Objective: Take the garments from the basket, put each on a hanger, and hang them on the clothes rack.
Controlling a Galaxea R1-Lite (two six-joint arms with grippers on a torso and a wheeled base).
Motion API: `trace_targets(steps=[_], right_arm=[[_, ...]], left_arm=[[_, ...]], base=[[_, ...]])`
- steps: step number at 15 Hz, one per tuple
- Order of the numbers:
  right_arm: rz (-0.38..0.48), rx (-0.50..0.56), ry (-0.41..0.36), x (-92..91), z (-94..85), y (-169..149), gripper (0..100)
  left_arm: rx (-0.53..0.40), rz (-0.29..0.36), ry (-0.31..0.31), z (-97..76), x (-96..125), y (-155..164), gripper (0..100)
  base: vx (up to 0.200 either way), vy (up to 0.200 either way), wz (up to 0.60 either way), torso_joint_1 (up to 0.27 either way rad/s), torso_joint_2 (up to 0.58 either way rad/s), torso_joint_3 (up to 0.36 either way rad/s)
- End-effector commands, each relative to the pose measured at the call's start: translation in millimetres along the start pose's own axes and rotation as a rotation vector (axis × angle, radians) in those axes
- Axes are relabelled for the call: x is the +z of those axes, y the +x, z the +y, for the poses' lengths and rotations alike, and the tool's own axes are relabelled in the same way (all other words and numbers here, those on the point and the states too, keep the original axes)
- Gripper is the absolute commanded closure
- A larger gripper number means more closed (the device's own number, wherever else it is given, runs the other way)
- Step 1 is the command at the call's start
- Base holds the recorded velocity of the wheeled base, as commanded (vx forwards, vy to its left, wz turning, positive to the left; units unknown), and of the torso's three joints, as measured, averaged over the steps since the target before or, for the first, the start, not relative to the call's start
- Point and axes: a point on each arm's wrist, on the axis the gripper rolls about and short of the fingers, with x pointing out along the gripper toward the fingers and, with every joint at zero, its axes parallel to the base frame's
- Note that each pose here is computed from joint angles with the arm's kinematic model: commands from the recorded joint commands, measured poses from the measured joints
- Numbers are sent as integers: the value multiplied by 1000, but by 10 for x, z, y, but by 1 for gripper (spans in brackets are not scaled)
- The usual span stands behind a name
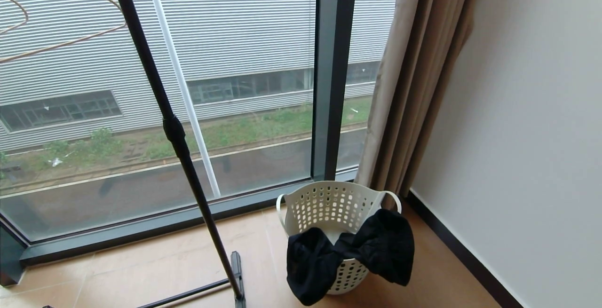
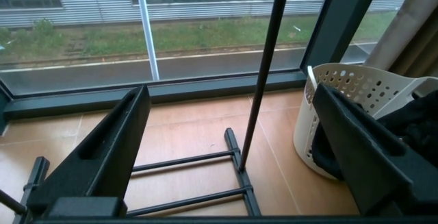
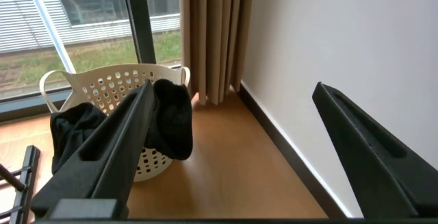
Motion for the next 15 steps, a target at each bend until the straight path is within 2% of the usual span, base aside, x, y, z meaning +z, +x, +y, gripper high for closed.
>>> trace_targets(steps=[1,15], right_arm=[[2,0,0,0,0,1,0],[2,1,0,3,1,0,0]], left_arm=[[0,2,0,0,-1,1,0],[0,2,0,0,-1,1,0]], base=[[0,0,0,-2,2,-198],[0,0,0,4,2,-198]])
